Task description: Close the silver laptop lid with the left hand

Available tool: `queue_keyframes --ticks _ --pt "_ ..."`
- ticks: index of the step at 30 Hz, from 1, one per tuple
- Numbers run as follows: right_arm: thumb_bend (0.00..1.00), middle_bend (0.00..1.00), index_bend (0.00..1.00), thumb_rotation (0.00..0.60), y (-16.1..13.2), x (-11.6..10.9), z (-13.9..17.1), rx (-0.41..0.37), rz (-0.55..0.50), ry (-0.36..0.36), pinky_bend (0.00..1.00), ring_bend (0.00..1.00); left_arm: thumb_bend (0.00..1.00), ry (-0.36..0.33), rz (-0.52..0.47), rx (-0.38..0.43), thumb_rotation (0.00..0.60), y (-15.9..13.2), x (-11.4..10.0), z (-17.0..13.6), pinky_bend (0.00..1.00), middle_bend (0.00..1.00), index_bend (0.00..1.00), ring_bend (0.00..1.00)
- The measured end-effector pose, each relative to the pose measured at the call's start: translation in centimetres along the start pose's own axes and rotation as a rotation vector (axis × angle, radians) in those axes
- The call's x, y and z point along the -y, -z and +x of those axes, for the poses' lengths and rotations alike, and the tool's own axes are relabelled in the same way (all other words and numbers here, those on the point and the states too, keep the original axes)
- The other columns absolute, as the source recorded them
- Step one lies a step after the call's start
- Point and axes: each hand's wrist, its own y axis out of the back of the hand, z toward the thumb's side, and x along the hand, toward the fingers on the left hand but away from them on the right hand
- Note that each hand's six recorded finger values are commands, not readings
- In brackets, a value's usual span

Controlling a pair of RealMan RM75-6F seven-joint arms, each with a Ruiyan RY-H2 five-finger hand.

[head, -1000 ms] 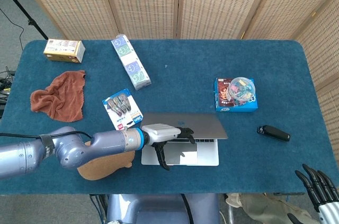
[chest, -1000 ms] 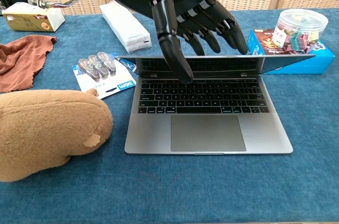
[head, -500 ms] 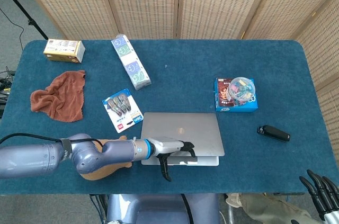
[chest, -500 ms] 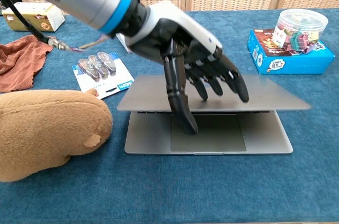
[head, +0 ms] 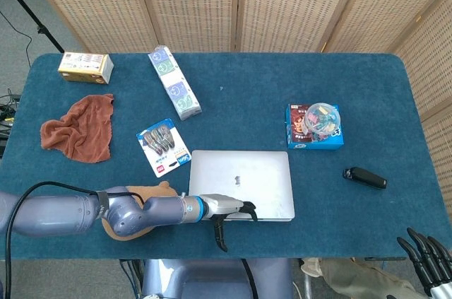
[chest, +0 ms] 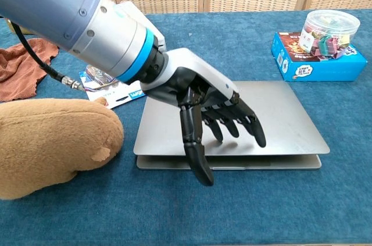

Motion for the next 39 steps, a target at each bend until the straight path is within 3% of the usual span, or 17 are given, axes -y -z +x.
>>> queue_keyframes --ticks 17,22,31,39 --pt "0.18 0.0 0.0 0.6 -0.2 0.3 -0.1 -0.009 0.0 -0.015 0.05 0.0 0.11 0.044 -0.031 -0.045 0.6 3.2 2.8 1.3 0.08 0.02 0.18 0.05" --pt "0.18 0.0 0.0 0.6 -0.2 0.4 -0.1 -0.01 0.0 -0.02 0.05 0.0 0.11 0.027 -0.03 -0.042 0.6 3.2 2.3 1.1 0.08 0.02 0.18 0.05" --pt "0.18 0.0 0.0 0.6 -0.3 0.5 -0.2 -0.014 0.0 -0.022 0.05 0.0 0.11 -0.087 0.0 -0.01 0.6 1.4 -2.0 -1.4 0.08 0.02 0.18 0.05" --pt "0.18 0.0 0.0 0.6 -0.3 0.8 -0.4 -0.019 0.0 -0.031 0.05 0.0 0.11 -0.305 0.022 0.013 0.6 -0.3 -8.5 -7.2 0.08 0.02 0.18 0.05"
